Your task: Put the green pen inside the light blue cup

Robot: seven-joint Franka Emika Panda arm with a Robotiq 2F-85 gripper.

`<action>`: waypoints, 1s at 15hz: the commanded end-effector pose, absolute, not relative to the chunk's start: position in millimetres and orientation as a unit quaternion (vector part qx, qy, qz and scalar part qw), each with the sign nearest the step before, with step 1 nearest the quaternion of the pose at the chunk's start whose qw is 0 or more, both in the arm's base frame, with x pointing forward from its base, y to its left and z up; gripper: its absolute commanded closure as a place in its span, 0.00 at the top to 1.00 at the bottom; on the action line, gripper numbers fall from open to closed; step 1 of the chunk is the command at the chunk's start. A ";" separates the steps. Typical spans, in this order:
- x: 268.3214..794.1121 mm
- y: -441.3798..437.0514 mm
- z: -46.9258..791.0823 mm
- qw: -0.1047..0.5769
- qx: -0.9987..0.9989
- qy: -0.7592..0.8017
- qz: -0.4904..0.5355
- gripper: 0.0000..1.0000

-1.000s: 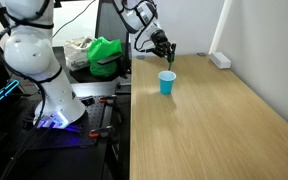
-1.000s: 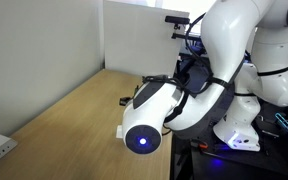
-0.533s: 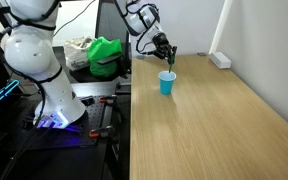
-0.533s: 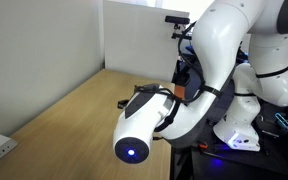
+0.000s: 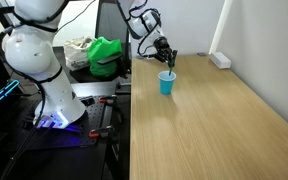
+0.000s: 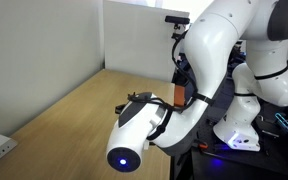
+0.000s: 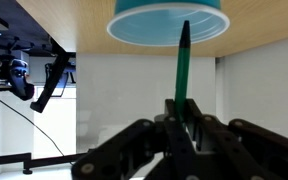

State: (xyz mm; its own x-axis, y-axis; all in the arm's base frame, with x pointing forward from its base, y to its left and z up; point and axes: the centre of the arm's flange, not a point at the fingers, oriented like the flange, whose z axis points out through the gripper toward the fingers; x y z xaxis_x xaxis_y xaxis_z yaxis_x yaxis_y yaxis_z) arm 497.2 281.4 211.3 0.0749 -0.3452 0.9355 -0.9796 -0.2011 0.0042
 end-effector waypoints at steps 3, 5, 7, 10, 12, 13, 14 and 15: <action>503.0 286.7 201.5 0.382 0.626 -0.524 0.433 0.04; 502.9 286.7 196.3 0.387 0.629 -0.523 0.427 0.04; 502.4 286.2 192.2 0.390 0.631 -0.522 0.420 0.04; 501.5 285.3 187.9 0.394 0.632 -0.524 0.414 0.04; 501.0 284.7 186.6 0.396 0.631 -0.525 0.412 0.04; 501.0 284.6 186.2 0.397 0.631 -0.525 0.410 0.04; 501.0 284.6 185.8 0.397 0.631 -0.526 0.409 0.04; 501.4 284.9 185.3 0.398 0.631 -0.526 0.408 0.04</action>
